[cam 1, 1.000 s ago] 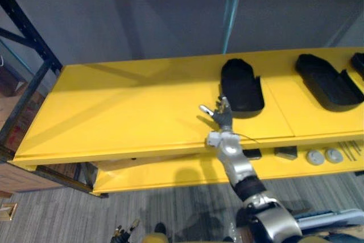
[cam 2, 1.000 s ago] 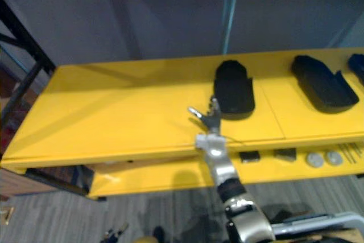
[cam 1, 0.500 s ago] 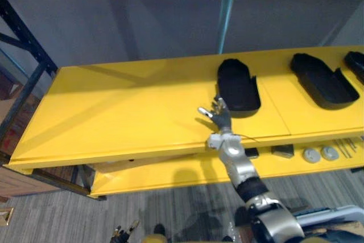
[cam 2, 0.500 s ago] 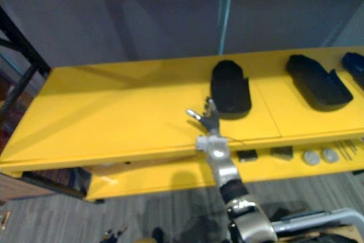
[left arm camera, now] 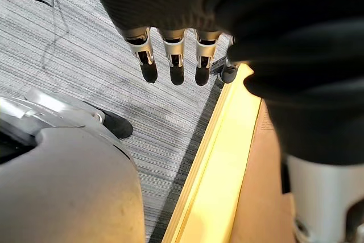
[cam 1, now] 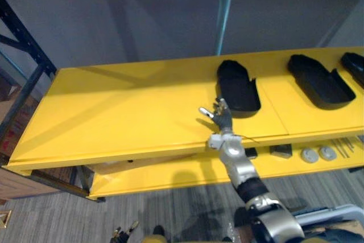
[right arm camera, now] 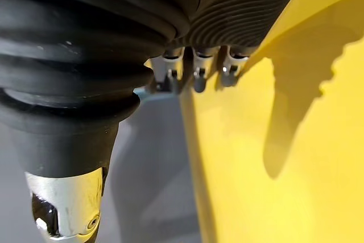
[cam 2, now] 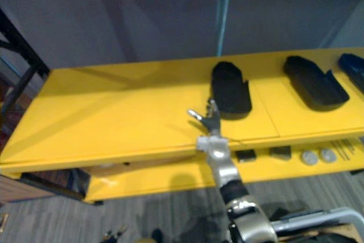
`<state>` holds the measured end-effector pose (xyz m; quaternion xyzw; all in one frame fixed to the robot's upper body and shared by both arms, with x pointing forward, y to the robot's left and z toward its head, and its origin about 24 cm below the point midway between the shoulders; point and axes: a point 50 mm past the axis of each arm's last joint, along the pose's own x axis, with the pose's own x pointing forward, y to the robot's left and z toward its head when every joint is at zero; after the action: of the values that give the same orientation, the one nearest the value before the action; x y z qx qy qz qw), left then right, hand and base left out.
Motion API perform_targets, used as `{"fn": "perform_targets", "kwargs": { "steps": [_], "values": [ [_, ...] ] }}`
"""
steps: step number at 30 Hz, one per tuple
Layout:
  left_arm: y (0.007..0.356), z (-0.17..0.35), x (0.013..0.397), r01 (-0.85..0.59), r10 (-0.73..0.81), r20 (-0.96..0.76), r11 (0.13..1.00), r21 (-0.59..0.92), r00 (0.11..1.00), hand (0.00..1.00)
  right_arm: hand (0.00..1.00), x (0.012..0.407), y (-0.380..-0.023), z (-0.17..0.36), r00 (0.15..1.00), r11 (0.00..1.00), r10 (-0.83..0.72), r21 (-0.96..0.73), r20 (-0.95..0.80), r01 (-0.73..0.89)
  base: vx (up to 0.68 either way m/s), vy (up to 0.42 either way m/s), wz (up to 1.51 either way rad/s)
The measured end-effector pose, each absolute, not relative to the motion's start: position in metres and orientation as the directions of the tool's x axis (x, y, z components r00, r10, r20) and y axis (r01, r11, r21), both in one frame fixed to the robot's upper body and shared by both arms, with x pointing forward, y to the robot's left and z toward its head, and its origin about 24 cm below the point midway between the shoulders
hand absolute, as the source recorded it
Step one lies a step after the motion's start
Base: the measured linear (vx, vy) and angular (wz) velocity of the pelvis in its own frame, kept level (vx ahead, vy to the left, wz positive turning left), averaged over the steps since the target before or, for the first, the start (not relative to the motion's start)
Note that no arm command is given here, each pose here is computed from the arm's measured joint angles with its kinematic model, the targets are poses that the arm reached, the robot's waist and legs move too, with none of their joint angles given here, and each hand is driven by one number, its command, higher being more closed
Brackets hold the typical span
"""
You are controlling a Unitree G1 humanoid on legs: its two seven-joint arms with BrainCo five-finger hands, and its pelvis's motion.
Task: Walk over and take plastic housings, then place them on the shelf
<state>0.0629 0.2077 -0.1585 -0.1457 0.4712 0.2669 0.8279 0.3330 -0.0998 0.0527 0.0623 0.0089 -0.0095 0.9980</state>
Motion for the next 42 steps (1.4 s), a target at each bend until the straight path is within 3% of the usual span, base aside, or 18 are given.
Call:
{"fn": "perform_targets", "kwargs": {
  "steps": [35, 38, 40, 42],
  "values": [
    [0.208, -0.159, 0.067, -0.548, 0.282, -0.867, 0.837, 0.013, 0.411, 0.0, 0.0, 0.334, -0.107, 0.054, 0.998, 0.991, -0.064, 0.113, -0.016, 0.065, 0.0, 0.0, 0.0],
    [0.207, -0.159, 0.067, -0.545, 0.278, -0.869, 0.838, 0.011, 0.409, 0.0, 0.0, 0.334, -0.099, 0.063, 0.993, 0.997, 0.071, -0.015, 0.098, -0.07, 0.0, 0.0, 0.0],
    [0.207, -0.159, 0.067, -0.537, 0.267, -0.871, 0.844, 0.004, 0.413, 0.0, 0.0, 0.33, -0.081, 0.083, 0.922, 0.937, 0.304, -0.25, 0.241, -0.243, 0.0, 0.0, 0.0],
    [0.208, -0.159, 0.067, -0.535, 0.262, -0.871, 0.845, -0.001, 0.415, 0.0, 0.0, 0.327, -0.069, 0.095, 0.872, 0.901, 0.394, -0.312, 0.291, -0.303, 0.0, 0.0, 0.0]
  ]
}}
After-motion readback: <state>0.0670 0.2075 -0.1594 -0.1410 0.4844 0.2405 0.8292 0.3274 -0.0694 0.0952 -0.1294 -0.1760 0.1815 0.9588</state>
